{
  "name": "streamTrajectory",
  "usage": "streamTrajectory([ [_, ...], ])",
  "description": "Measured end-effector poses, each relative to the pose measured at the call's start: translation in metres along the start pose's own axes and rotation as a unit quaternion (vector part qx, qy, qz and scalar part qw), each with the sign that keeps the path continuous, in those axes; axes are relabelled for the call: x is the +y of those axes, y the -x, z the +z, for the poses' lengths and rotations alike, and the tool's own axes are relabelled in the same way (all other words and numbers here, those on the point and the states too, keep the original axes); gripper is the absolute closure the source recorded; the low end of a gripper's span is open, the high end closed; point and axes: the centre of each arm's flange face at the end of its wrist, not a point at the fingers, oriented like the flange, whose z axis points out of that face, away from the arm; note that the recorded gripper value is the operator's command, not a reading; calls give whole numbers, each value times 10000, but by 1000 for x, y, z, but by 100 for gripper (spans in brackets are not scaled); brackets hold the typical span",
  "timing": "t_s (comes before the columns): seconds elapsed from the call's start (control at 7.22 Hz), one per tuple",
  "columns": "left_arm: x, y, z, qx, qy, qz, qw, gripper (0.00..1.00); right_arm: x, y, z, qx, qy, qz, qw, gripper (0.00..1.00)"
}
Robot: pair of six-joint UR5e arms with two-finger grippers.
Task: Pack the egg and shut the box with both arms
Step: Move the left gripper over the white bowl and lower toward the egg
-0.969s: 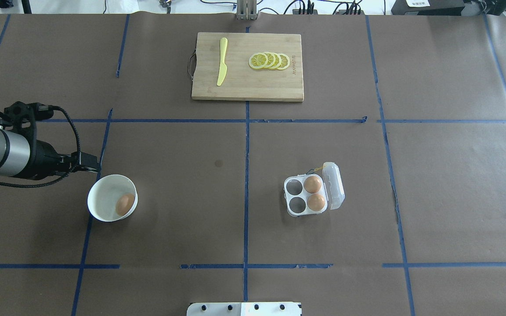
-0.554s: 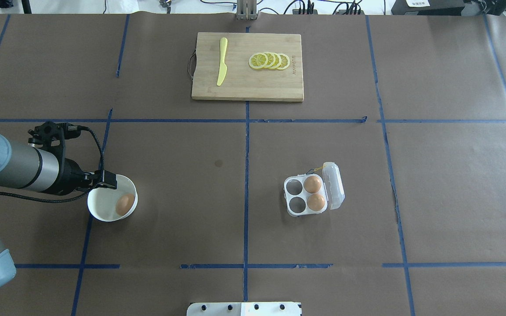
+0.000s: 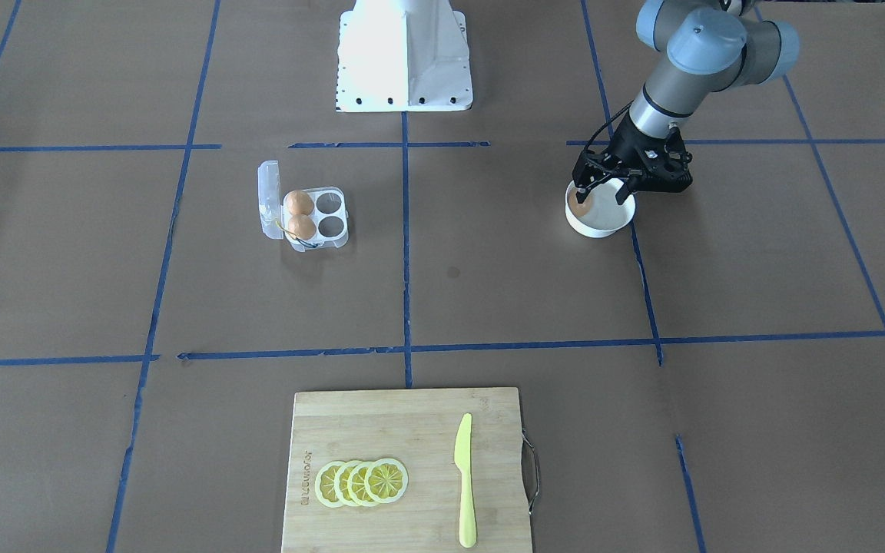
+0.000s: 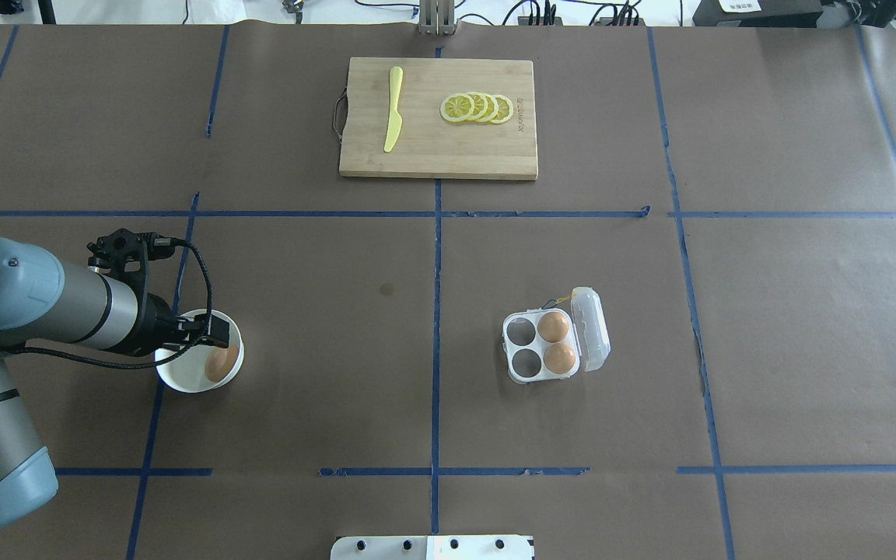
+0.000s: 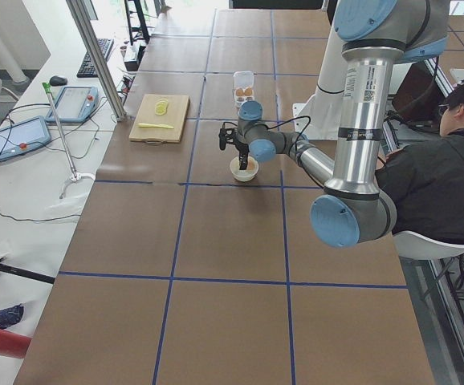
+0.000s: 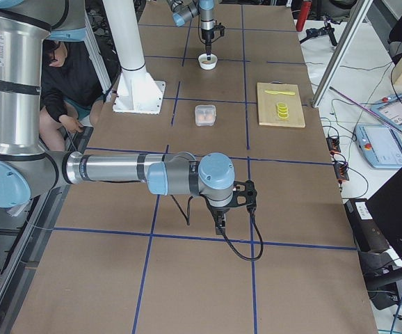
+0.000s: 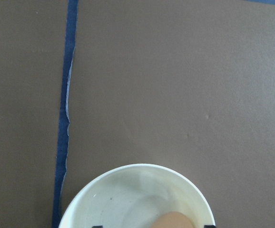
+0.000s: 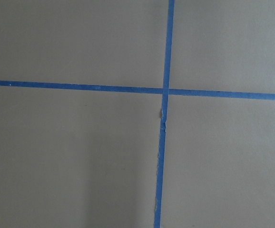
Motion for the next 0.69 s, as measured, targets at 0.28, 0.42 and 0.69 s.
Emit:
streamTrajectory([
  [0.28,7,-3,4,-1,68,41,10000,24,0,0,1,-16,5,7,10000,0],
  [0.42,9,-5,6,0,93,57,9999,24,1,1,1,-67,5,11,10000,0],
  [0.69,11,-5,9,-13,119,67,9999,27,0,2,1,-156,2,16,9999,0],
])
